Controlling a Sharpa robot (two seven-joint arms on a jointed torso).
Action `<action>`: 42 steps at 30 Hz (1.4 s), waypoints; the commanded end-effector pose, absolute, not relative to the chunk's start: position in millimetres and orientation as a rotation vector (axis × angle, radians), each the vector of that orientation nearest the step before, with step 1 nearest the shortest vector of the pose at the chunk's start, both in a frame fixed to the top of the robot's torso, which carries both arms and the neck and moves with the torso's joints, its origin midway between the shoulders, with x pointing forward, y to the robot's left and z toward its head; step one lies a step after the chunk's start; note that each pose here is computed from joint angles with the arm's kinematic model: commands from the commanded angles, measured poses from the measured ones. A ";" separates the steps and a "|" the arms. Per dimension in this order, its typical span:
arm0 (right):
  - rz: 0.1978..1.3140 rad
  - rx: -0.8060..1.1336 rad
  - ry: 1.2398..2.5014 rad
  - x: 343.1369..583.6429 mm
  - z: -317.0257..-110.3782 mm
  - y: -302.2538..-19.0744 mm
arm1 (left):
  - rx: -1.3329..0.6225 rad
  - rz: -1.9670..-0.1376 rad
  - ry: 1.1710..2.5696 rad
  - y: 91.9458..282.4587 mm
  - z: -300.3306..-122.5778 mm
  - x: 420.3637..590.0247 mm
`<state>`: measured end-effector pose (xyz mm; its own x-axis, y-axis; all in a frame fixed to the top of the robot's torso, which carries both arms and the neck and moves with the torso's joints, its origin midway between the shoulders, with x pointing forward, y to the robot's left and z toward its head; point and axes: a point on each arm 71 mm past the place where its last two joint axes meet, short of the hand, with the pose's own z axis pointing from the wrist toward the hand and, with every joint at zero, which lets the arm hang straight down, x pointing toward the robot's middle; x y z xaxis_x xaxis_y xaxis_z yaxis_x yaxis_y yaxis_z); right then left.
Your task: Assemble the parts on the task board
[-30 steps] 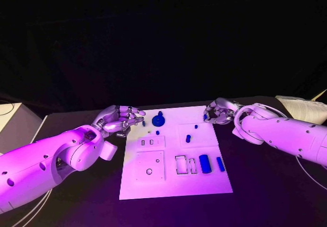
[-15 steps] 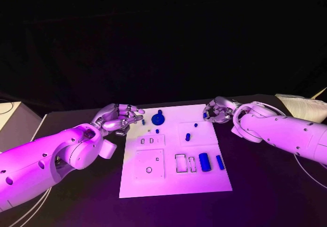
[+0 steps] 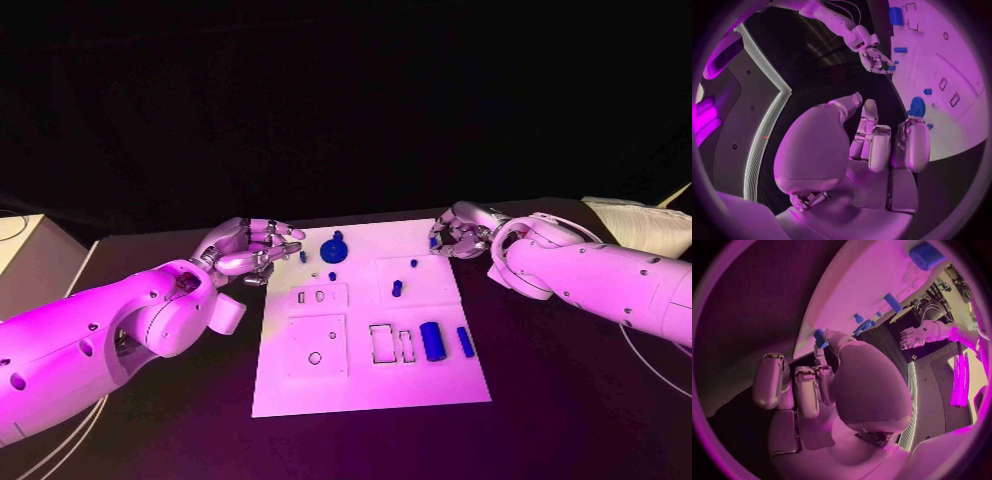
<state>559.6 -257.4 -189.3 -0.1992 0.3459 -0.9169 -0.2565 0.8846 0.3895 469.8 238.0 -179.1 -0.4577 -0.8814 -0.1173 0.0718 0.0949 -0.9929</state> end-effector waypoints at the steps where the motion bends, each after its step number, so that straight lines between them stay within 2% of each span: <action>1: 0.524 0.078 1.640 559.9 -186.8 -257.8 | -0.824 -1.493 1.553 237.1 -177.9 469.5; 9: 0.527 0.096 1.576 557.0 -180.6 -252.7 | -0.828 -1.491 1.553 238.1 -178.1 469.7; 16: 0.559 0.105 1.541 551.4 -163.9 -234.1 | -0.838 -1.483 1.548 240.2 -178.7 470.7; 22: 0.630 0.073 1.560 537.5 -155.5 -188.3 | -0.857 -1.463 1.540 241.7 -180.7 473.5; 31: 0.722 0.024 1.611 512.5 -165.4 -117.9 | -0.874 -1.463 1.540 232.4 -183.6 477.1; 35: 0.735 -0.014 1.624 503.0 -171.9 -94.3 | -0.882 -1.455 1.537 231.8 -184.8 478.5; 42: 0.715 -0.054 1.675 490.7 -188.6 -70.4 | -0.890 -1.443 1.533 232.8 -185.8 479.6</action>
<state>491.7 -71.4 -185.2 -0.2632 0.3871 -0.8837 -0.4291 0.7734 0.4666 479.2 233.1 -186.1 -0.4151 -0.9037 -0.1054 0.0487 0.0936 -0.9944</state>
